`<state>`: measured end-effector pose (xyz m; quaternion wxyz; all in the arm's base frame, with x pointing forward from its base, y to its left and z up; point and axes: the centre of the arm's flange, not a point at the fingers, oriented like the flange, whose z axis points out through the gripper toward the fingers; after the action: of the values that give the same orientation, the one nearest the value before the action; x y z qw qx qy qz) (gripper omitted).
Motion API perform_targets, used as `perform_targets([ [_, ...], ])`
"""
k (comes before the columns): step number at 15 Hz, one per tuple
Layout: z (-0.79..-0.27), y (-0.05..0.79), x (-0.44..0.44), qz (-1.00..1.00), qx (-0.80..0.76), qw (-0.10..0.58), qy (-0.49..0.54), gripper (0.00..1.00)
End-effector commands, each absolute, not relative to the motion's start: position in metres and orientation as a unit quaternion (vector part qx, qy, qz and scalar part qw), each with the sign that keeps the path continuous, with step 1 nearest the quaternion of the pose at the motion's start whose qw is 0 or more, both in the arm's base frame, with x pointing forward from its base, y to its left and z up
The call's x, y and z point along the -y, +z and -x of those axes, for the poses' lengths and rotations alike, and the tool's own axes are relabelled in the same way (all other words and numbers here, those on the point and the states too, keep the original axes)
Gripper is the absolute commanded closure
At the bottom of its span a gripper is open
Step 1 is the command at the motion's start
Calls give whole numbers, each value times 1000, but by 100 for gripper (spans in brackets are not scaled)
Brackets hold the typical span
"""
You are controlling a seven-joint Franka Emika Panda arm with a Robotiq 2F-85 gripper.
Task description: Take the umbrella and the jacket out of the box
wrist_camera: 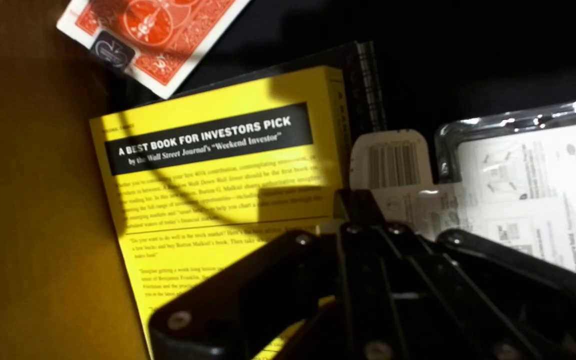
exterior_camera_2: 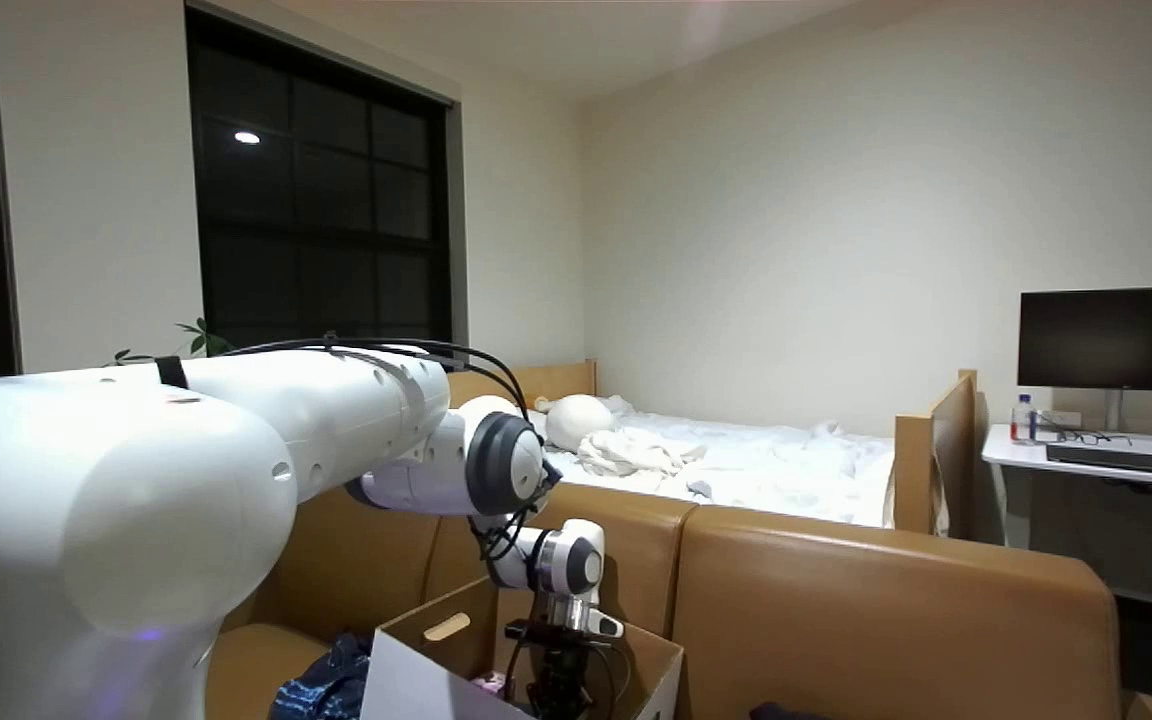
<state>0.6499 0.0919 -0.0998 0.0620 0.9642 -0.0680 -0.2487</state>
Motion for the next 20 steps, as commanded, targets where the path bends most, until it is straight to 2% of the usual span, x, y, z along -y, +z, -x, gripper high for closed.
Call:
perform_targets([
  [1,-627,-101,-109,-967,33,77,-241,98],
  [10,-557,-75,-179,-971,-34,110,-207,98],
  [20,-542,-21,-134,-975,9,85,-204,97],
])
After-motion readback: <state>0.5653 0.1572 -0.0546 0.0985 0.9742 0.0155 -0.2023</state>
